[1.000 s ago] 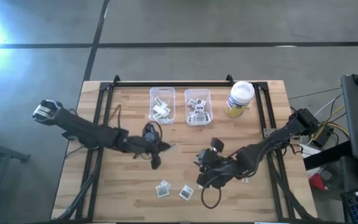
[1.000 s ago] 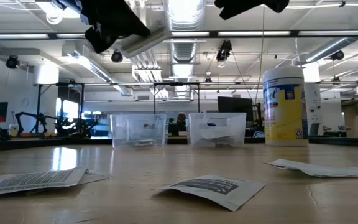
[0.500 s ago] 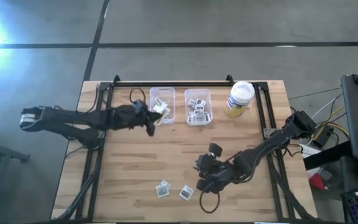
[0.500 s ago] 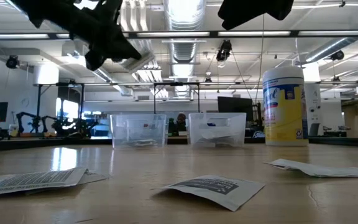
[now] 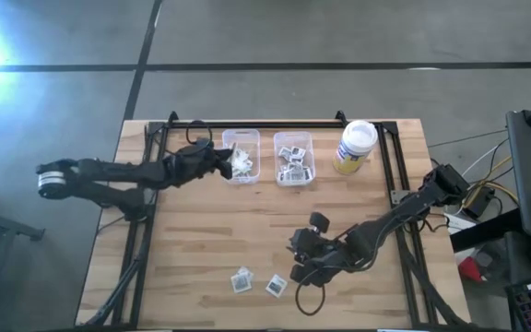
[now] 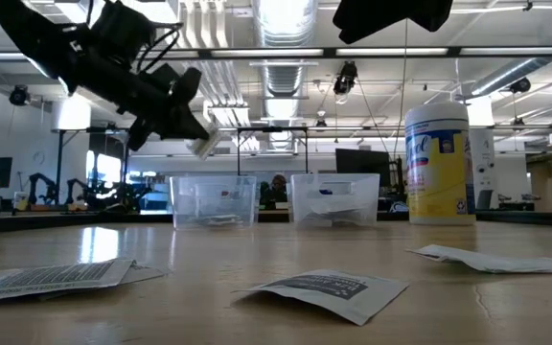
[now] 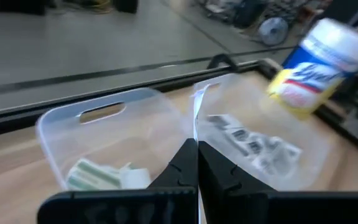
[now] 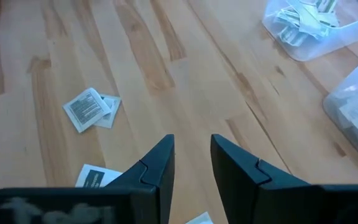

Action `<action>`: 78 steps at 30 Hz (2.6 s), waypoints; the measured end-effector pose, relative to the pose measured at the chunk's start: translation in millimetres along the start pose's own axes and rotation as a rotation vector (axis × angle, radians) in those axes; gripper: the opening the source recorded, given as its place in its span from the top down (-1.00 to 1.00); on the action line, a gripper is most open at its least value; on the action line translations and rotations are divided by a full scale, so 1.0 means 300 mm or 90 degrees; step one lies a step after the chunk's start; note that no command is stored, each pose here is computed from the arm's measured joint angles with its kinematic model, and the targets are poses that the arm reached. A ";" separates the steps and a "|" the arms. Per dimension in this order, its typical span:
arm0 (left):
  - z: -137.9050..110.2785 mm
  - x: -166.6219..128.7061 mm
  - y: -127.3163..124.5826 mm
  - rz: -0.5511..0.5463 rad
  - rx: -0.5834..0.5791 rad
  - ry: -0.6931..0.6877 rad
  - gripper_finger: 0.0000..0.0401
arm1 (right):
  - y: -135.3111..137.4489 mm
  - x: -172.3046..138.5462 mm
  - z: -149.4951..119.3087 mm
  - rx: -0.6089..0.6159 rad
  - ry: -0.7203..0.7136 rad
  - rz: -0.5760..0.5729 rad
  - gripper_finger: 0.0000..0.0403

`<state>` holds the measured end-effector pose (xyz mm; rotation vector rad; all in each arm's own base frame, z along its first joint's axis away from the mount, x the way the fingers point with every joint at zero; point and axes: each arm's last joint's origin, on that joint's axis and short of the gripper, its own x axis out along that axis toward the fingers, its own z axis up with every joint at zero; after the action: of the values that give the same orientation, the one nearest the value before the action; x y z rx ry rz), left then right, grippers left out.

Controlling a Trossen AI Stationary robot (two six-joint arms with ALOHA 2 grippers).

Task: Pick & Place First Aid Supplies
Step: Put the green bandage pack into the left transparent bin

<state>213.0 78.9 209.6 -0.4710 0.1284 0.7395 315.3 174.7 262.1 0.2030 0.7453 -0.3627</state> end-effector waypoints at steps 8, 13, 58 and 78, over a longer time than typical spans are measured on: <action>-0.055 0.071 0.026 0.051 0.009 0.051 1.00 | 0.001 0.000 0.001 -0.003 -0.003 0.001 0.46; -0.075 0.103 0.024 0.067 0.009 0.070 1.00 | -0.001 0.003 -0.004 -0.004 -0.001 -0.001 0.48; -0.027 -0.096 -0.143 -0.291 0.152 0.114 0.37 | 0.052 -0.028 -0.145 0.081 0.071 0.054 0.40; -0.197 -0.284 -0.292 -0.479 0.243 0.251 0.38 | -0.027 -0.090 -0.269 0.183 0.329 -0.119 0.31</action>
<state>212.2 -56.7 212.8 -0.2585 0.4262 -0.1267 243.5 198.7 222.2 0.5117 1.2264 -0.6070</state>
